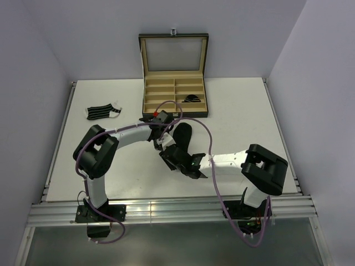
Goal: Roll the socks
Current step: Roll the sock at the center of the board.
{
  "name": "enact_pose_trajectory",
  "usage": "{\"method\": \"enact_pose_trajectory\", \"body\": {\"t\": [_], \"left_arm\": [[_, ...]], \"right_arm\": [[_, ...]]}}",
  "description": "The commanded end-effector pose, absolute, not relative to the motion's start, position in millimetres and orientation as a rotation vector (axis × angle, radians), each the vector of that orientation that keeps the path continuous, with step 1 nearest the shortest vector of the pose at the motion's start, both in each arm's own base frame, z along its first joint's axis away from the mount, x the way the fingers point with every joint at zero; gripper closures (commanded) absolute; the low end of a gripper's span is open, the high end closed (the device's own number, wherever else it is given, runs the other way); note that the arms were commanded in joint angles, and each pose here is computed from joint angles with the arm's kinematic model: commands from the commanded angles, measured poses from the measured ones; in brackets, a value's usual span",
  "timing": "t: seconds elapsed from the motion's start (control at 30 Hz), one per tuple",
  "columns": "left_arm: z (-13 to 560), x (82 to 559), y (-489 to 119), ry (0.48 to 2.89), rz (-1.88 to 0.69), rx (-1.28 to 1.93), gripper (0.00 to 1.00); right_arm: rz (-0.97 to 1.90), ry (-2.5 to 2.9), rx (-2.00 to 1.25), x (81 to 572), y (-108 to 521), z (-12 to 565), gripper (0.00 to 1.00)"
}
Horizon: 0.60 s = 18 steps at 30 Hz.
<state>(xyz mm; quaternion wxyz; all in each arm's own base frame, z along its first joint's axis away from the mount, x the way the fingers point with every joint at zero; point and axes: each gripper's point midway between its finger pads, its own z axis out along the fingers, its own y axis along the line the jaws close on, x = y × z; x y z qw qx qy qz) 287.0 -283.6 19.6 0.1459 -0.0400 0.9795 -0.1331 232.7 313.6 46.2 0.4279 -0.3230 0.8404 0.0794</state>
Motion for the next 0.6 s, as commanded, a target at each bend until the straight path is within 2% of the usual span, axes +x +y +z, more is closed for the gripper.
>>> {"method": "enact_pose_trajectory", "body": {"t": [0.0,0.37,0.47,0.5,0.57], "left_arm": [[-7.3,270.0,-265.1,2.907,-0.237,-0.069,1.00],[-3.7,278.3,-263.5,2.889,-0.213,-0.085,1.00],[-3.9,280.7,-261.8,2.886,-0.215,-0.098,1.00],[-3.4,282.5,-261.3,2.883,-0.218,-0.105,1.00],[-3.6,285.6,-260.2,2.882,-0.228,-0.126,1.00]], "right_arm": [[0.194,2.085,-0.790,238.4,323.3,52.0,0.52],[0.140,2.198,-0.827,228.7,316.3,18.6,0.58],[0.123,2.216,-0.824,227.8,313.9,11.8,0.67],[0.122,2.216,-0.816,229.0,314.0,12.7,0.77],[0.124,2.220,-0.812,230.1,315.1,12.4,0.87]]}}
